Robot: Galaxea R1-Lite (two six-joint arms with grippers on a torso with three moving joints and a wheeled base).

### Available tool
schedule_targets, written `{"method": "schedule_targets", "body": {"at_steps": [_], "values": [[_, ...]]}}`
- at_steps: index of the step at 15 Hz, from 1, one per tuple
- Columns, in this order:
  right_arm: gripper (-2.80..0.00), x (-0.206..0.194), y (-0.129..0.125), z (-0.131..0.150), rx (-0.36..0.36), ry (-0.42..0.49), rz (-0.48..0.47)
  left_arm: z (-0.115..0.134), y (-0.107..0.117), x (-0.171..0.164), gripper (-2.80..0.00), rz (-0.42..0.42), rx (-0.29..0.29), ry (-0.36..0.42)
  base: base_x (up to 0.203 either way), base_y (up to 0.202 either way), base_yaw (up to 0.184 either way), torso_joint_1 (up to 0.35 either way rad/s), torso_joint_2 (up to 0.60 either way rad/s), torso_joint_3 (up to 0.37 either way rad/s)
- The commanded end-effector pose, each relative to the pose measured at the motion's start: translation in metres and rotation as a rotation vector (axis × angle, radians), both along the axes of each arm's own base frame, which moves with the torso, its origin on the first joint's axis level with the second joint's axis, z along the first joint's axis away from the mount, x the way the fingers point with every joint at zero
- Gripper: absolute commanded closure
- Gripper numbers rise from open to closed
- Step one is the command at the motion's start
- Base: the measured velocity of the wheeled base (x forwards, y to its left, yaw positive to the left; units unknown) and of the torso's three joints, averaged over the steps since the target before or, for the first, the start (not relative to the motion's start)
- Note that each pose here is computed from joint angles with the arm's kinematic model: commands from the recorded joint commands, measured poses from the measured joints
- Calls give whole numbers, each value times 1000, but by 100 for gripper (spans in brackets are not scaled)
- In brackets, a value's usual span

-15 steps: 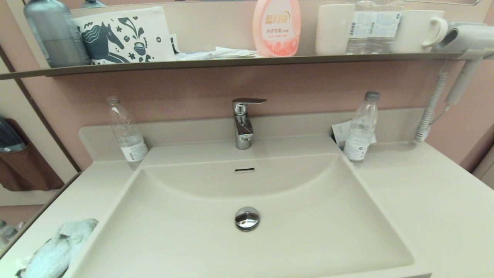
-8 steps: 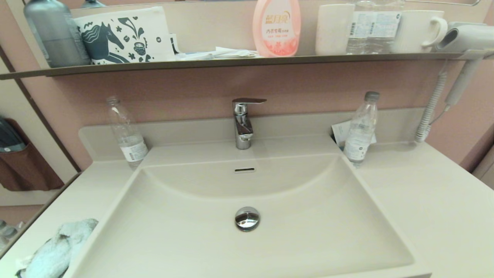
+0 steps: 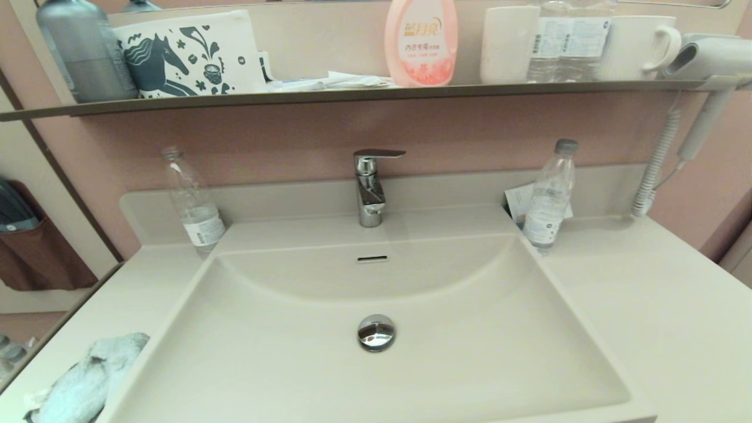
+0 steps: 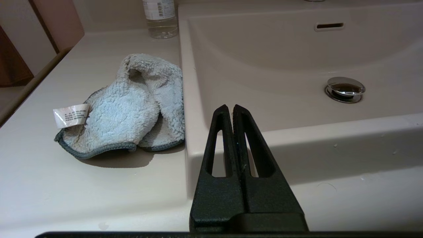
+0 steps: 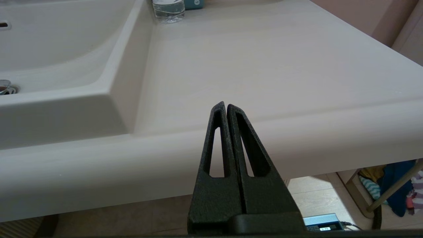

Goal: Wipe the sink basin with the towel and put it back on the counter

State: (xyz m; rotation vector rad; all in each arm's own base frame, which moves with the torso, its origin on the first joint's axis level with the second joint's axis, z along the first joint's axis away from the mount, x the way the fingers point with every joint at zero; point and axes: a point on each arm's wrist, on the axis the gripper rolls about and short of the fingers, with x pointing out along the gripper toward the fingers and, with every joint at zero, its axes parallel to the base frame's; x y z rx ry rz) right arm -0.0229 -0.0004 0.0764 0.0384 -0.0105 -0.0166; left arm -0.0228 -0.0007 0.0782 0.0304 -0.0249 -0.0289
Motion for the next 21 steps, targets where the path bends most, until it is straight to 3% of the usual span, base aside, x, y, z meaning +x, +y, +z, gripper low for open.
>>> {"method": "schedule_targets", "body": {"at_steps": [1, 21], "values": [[0, 0, 0, 0, 0, 1, 0, 0, 0, 0, 0, 2, -2, 0, 0, 0, 0, 0, 0, 0], [0, 0, 0, 0, 2, 1, -3, 0, 0, 0, 0, 3, -3, 0, 0, 0, 0, 0, 0, 0]]}}
